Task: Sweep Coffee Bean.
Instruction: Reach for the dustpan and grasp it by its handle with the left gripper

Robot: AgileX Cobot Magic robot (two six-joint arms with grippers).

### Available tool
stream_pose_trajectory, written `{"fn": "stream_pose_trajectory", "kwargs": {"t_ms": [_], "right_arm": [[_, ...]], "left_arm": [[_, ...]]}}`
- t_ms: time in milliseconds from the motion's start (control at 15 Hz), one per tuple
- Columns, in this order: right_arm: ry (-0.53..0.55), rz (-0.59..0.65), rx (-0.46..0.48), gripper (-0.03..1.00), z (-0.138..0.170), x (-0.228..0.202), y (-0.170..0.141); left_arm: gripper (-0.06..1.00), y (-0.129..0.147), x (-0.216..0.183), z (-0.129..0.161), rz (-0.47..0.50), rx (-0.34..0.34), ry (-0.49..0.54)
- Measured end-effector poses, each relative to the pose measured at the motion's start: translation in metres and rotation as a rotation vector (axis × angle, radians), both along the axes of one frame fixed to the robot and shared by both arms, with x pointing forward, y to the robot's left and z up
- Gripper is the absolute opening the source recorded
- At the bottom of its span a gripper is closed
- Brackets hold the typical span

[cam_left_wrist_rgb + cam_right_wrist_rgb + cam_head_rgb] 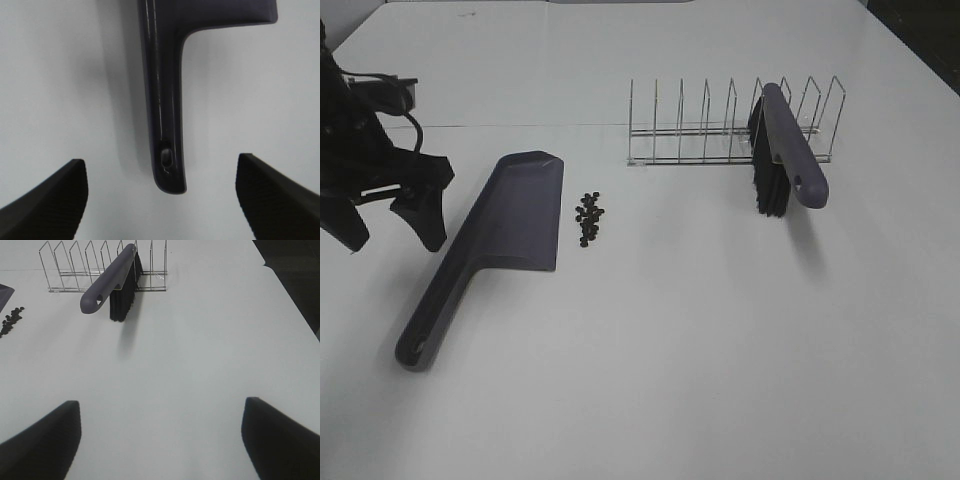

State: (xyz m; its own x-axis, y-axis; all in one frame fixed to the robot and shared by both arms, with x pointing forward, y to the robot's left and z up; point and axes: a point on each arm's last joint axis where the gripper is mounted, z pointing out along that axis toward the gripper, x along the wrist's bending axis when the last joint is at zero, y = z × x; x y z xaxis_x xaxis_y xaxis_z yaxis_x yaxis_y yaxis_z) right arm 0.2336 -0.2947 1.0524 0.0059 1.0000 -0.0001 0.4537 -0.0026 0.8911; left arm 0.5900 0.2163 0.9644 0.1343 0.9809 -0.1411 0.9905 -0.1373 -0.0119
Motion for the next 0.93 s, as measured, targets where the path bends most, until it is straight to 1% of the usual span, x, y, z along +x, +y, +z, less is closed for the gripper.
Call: {"fn": "stream_pose_trajectory", "kwargs": {"t_ms": [133,267,400,533,667,800,933], "right_arm": [[0.000,0.000,0.000,0.77,0.000,0.000,0.000],[0.000,0.000,0.000,0.77,0.000,0.000,0.000],[0.000,0.000,0.000,0.77,0.000,0.000,0.000],[0.000,0.000,0.000,0.77,0.000,0.000,0.000],[0.000,0.000,0.000,0.77,0.000,0.000,0.000],[0.000,0.000,0.000,0.77,0.000,0.000,0.000],[0.000,0.000,0.000,0.77,0.000,0.000,0.000]], "left_arm": [[0.76,-0.001,0.005,-0.022,0.002,0.013,0.042],[0.76,-0.004,0.008,-0.038,-0.010,0.027,0.063],[0.76,-0.012,0.008,-0.046,-0.029,0.035,0.060],[0.76,-0.021,0.009,-0.055,-0.026,0.063,0.049],[0.76,-0.023,0.012,-0.061,-0.007,0.084,0.022],[0.76,-0.023,0.013,-0.067,-0.003,0.088,0.023],[0.76,-0.026,0.014,-0.079,-0.010,0.094,0.038]]}}
